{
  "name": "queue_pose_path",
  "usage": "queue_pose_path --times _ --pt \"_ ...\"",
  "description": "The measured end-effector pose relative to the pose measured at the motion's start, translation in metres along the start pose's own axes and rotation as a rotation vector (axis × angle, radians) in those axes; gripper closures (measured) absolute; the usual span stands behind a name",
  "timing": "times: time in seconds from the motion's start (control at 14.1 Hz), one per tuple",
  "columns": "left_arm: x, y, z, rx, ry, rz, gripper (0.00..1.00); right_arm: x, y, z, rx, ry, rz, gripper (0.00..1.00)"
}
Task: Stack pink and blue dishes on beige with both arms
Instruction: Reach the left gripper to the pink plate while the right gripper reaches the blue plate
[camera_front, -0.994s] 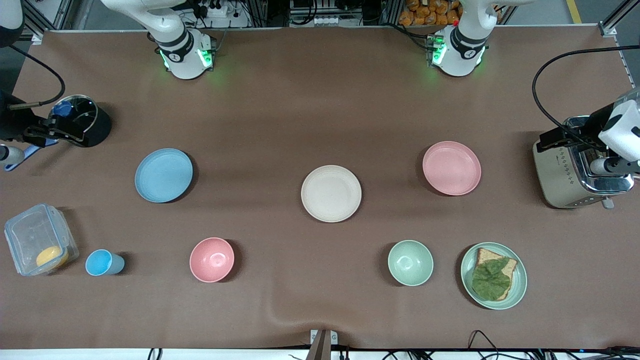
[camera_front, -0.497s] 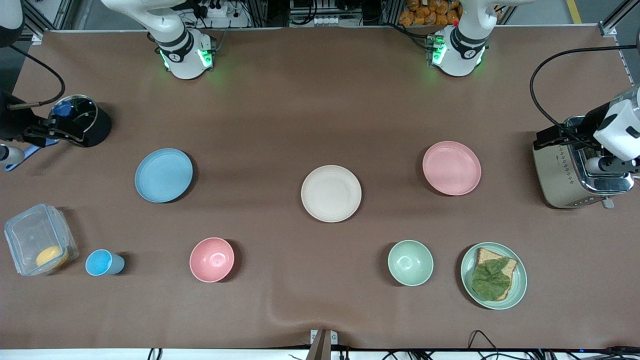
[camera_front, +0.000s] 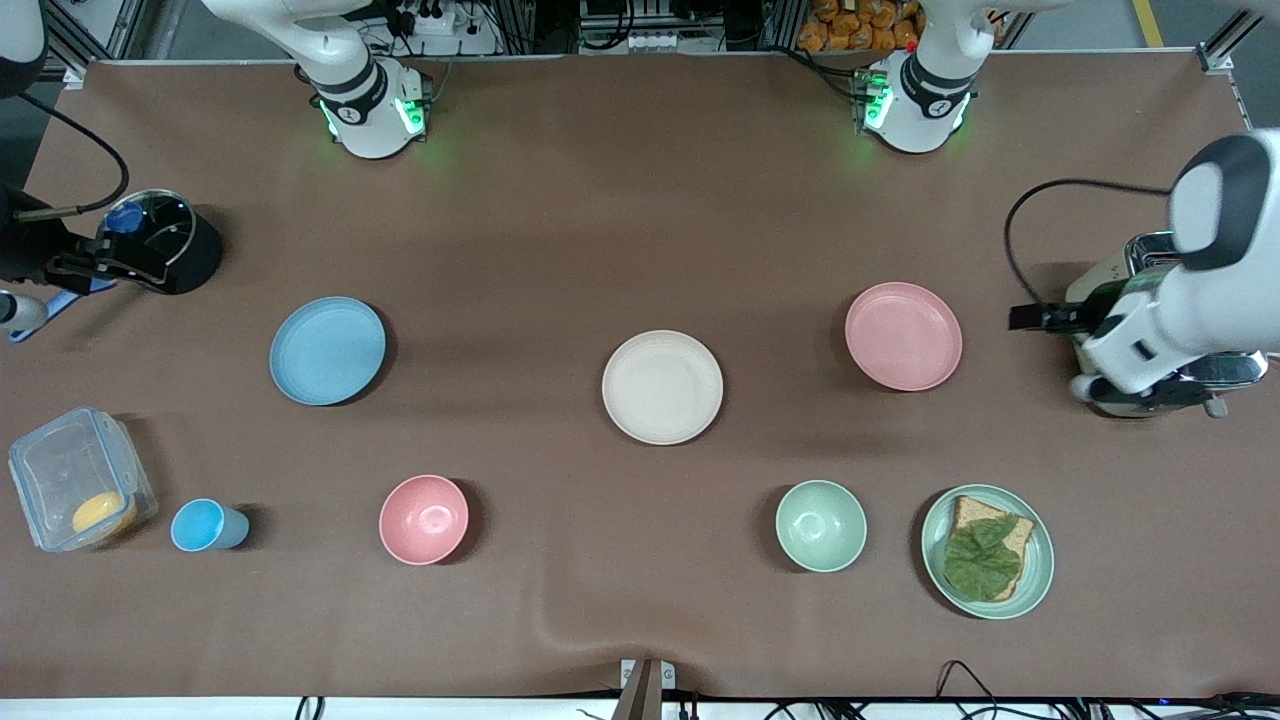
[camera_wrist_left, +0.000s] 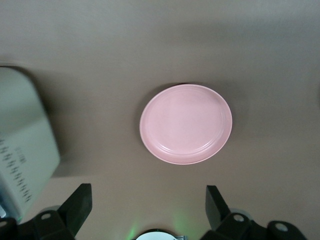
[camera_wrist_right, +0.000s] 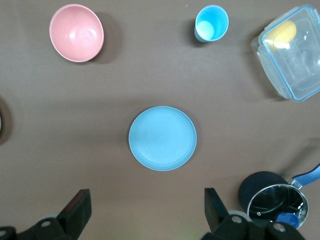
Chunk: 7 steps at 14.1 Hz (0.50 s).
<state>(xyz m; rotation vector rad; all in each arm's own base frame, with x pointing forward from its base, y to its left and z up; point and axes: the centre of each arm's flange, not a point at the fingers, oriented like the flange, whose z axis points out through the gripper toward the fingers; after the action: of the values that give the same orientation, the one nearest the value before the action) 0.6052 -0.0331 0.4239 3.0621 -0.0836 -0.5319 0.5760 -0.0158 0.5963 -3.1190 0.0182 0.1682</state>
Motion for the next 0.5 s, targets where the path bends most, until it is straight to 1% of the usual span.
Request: queue_pose_path --times 0.14,0.36,0.43,0.5 --pt "0.01 0.004 0.038 0.002 -0.014 0.008 0.0 0.014 0.006 0.028 -0.004 -0.053 0.005 0.0" --pt "0.008 -0.013 0.102 -0.005 -0.028 0.059 0.0 0.04 0.047 0.092 0.006 -0.156 -0.069 0.0" --pt "0.005 -0.025 0.123 -0.011 -0.02 0.065 0.0 0.049 0.067 0.119 0.02 -0.188 -0.086 0.0" --pt "0.002 -0.039 0.144 -0.015 -0.001 0.072 0.0 0.057 0.086 0.147 0.034 -0.207 -0.092 0.0"
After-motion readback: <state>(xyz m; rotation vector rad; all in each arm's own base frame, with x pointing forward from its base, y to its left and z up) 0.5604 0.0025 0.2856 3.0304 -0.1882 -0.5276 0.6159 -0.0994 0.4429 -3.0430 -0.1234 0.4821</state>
